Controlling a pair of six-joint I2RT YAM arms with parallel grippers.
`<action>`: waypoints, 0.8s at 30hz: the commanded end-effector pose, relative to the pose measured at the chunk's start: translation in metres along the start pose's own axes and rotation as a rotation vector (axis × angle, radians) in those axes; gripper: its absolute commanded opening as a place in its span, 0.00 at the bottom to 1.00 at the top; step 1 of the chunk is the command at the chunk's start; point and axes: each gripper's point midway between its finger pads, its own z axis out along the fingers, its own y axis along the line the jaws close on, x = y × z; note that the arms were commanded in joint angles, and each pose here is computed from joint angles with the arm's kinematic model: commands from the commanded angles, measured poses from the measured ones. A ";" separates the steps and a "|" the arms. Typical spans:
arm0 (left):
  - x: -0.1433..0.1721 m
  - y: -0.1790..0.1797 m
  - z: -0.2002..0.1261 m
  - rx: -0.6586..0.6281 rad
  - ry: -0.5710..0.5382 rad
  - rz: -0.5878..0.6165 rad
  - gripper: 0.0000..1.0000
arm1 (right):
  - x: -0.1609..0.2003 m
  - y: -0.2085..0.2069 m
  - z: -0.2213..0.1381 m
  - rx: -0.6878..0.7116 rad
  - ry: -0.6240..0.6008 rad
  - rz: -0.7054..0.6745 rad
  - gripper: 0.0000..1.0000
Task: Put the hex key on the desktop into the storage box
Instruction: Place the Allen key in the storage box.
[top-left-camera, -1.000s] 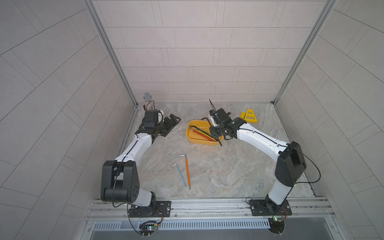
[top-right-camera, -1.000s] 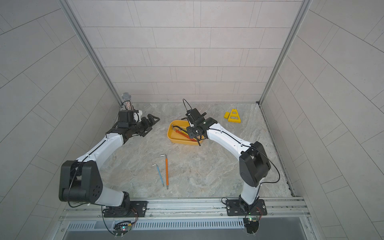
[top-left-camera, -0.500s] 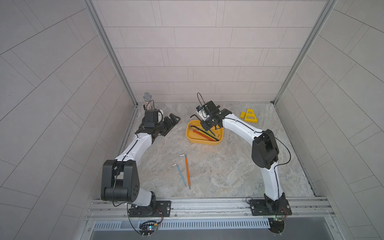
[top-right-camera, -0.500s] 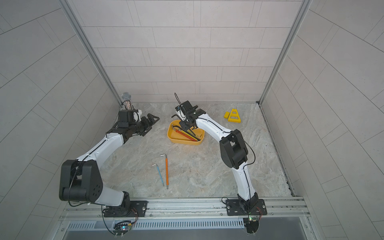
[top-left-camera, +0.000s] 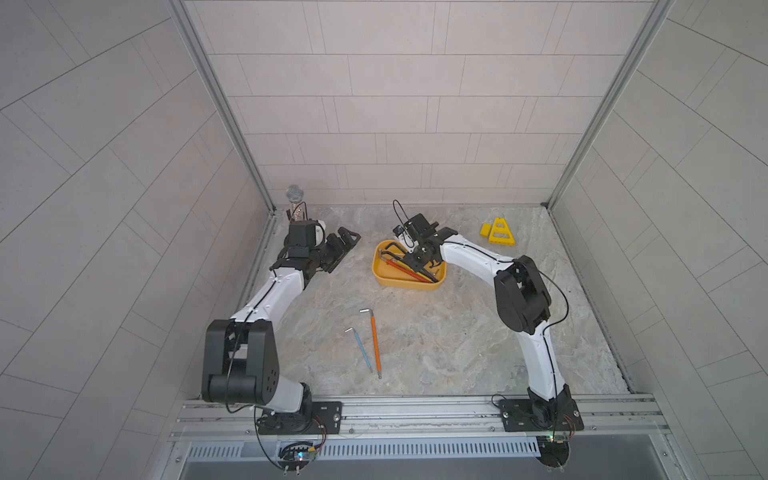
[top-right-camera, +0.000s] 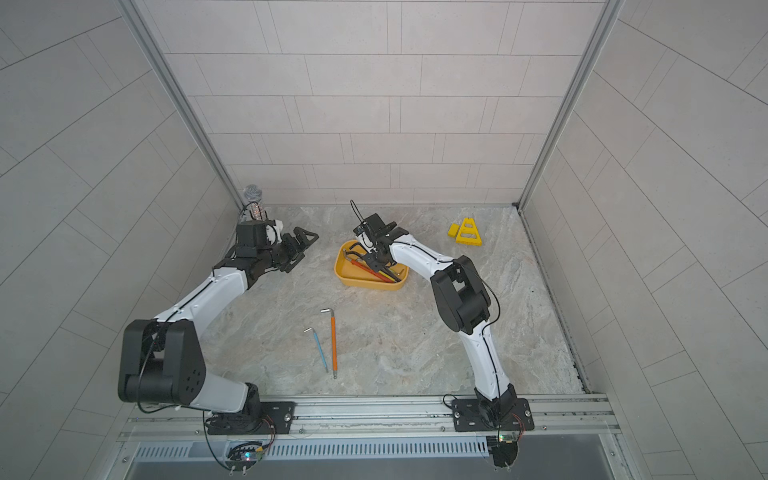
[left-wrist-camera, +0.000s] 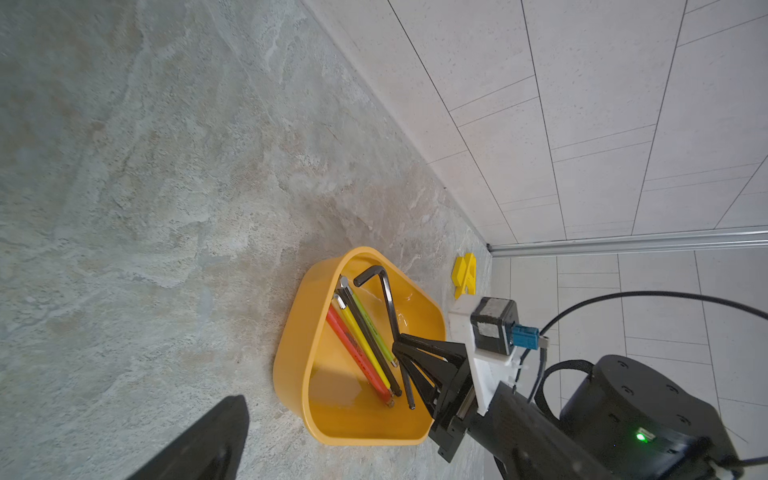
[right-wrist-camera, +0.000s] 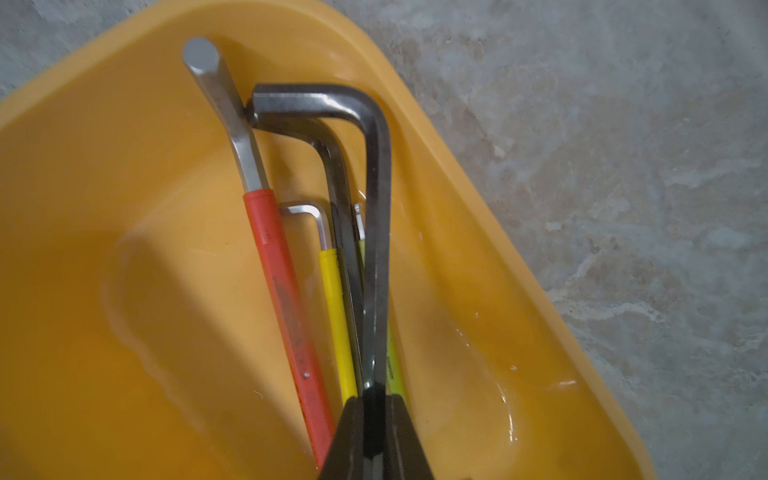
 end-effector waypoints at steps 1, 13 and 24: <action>-0.002 -0.003 -0.004 0.018 -0.018 0.009 1.00 | -0.008 -0.007 0.001 0.033 -0.033 0.018 0.04; 0.000 -0.001 -0.008 0.003 -0.022 0.022 1.00 | 0.002 -0.012 0.001 0.056 -0.010 0.058 0.32; 0.019 0.011 -0.026 -0.053 0.005 0.038 1.00 | -0.024 -0.028 -0.085 0.097 -0.132 0.203 0.41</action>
